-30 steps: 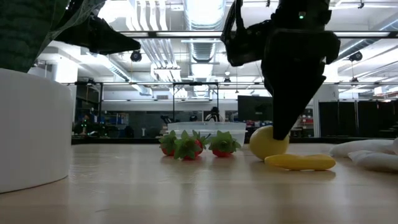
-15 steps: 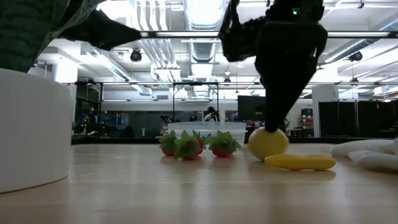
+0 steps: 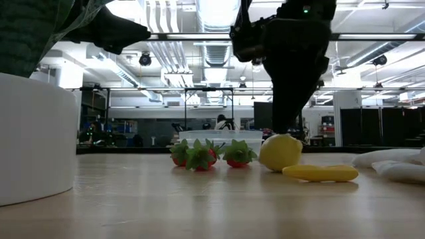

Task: Pick and placing Produce into tupperware
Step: Put the lemon into the bin

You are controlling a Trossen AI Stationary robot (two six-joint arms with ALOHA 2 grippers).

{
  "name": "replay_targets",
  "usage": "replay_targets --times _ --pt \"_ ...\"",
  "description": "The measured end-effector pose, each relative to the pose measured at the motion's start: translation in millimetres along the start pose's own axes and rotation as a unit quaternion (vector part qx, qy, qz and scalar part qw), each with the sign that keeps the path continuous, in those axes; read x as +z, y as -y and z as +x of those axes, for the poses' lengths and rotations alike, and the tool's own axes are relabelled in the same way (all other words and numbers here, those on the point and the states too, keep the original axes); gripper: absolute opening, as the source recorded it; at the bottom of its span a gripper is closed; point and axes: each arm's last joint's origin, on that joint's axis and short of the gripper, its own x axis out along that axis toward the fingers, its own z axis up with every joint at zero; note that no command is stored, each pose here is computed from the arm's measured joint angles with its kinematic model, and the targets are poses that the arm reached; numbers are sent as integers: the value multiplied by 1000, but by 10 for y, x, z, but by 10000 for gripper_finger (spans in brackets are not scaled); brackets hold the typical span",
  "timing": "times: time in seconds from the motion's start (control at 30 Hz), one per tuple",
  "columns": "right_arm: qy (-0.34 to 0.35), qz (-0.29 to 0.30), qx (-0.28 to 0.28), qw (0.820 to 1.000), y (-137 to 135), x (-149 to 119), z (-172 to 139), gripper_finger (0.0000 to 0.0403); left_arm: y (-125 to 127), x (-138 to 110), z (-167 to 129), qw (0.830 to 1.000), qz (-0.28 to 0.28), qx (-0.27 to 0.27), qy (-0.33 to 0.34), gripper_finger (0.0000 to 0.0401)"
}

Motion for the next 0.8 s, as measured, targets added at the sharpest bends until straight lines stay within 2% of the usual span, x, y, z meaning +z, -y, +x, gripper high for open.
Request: replay_targets --times 0.43,0.8 --pt "-3 13 -6 1000 111 45 70 233 0 0 0 1000 0 0 0 121" --pt "-17 16 -18 1000 178 -40 183 233 1 -3 0 1000 0 -1 -2 121"
